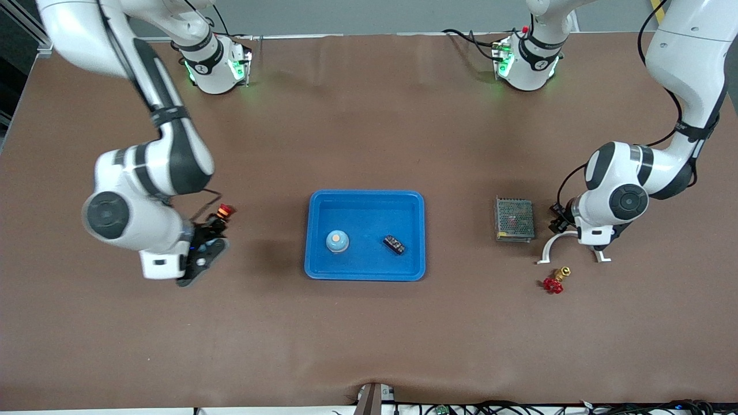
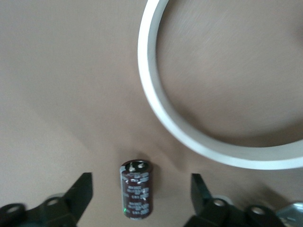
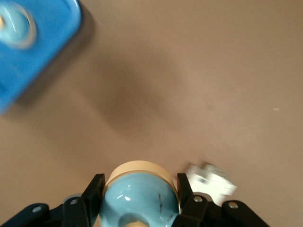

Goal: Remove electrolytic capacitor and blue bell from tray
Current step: 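Set the blue button beside the white breaker with the right gripper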

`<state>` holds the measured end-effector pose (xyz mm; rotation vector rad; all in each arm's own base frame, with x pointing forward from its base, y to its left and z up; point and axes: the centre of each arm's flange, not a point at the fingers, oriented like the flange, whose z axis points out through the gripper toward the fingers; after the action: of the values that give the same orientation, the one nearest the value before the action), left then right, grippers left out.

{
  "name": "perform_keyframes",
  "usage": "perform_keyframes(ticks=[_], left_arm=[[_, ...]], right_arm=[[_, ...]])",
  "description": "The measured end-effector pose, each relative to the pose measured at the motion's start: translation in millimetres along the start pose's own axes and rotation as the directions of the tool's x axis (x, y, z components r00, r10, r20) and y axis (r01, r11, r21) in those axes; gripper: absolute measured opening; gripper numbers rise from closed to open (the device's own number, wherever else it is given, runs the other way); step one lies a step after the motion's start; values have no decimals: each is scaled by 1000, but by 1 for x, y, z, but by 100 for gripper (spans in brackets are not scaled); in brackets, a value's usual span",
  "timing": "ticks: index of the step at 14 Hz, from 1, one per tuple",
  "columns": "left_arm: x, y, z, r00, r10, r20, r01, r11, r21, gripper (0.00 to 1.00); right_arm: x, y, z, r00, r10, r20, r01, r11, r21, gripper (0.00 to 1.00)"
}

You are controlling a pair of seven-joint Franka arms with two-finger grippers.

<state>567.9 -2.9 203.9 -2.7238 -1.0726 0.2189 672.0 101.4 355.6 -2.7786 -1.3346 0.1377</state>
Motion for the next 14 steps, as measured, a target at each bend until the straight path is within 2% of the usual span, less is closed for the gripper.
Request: perform_keyframes(ticks=[1,7,12,14], left_arm=[[-1,7,-16,1000,7,-16,-7,1000,-11,100],[-27,58,-124,997,-26,-66,23,999,-35,100],[-48,87,-166,995,-59,-82,50,993,-106,100],[-65,109,-175,995,-80,-66,71,988,-136,100]], right_arm=[[-20,21,-2,999,-51,-6,51,999,0,67],[-115,105,1,968,-251,-27,251,968,-7,67],[-160,161,74,944,-326,-43,324,945,-41,67],[-168,173,100,940,-339,-47,336,940,-62,67]])
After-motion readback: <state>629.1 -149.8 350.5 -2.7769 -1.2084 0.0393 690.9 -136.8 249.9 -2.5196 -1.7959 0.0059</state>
